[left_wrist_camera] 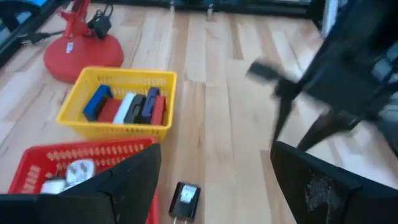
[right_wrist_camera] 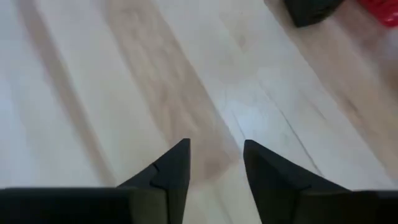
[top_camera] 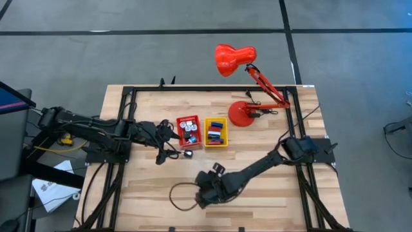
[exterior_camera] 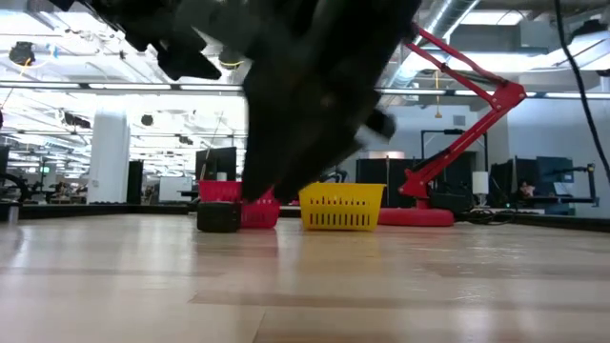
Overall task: Pick & Place Office items
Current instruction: Put the black charger adapter into the red basket
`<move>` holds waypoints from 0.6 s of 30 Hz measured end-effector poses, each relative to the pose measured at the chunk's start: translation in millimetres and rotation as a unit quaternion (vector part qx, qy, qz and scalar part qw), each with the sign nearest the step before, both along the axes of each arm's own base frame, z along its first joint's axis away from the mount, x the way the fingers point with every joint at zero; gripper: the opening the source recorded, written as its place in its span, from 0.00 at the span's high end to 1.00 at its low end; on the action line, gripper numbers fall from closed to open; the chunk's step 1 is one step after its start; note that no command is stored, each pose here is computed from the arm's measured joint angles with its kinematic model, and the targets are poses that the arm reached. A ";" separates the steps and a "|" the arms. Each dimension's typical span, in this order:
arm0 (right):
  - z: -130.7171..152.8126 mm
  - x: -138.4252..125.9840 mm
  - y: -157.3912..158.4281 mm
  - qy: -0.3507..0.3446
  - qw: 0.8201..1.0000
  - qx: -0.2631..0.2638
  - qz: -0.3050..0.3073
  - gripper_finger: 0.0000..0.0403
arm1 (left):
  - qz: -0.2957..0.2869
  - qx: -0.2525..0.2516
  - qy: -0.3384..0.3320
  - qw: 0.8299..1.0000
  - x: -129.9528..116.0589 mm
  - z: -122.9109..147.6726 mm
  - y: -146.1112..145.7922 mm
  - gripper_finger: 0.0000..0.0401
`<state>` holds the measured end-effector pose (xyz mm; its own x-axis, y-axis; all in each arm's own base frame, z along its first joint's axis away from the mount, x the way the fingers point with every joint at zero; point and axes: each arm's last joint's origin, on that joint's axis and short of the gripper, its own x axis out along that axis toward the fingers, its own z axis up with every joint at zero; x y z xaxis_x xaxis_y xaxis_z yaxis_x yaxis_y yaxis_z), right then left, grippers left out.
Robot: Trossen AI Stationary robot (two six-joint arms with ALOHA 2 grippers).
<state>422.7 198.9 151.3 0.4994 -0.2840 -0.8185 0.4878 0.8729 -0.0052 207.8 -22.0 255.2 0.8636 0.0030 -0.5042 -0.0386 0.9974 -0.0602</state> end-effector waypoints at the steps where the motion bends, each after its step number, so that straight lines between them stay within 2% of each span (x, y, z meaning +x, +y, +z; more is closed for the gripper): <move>1: 6.0 -5.6 4.7 0.005 1.000 -0.002 0.007 0.65 | 0.002 0.000 0.005 1.000 -0.5 -0.8 0.1 0.25; 5: 32.7 -28.7 16.0 0.026 0.999 -0.009 0.025 0.72 | 0.001 0.004 0.041 0.999 -4.6 -8.1 -0.9 0.25; 9: 64.6 -45.6 15.2 0.024 0.999 -0.004 0.027 0.79 | -0.037 -0.003 0.059 0.998 -7.1 -31.0 -9.7 0.26; 14: 72.8 -66.8 -9.0 0.031 0.999 -0.007 0.011 0.90 | -0.072 -0.007 -0.007 0.997 3.3 -57.8 -25.9 0.29; 16: 73.1 -83.2 -21.6 0.037 0.999 0.003 -0.001 0.96 | -0.081 0.009 -0.022 0.996 8.7 -67.8 -29.9 0.30; 18: 75.6 -97.2 -30.7 0.008 1.000 0.028 -0.010 0.99 | -0.075 0.030 -0.021 0.997 13.1 -76.7 -32.6 0.32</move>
<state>325.5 168.2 226.9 0.4798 -0.2476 -0.8417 0.5062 0.8617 0.0350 220.9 -54.5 178.5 0.8773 -0.0982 -0.4699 0.1116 0.9937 0.0008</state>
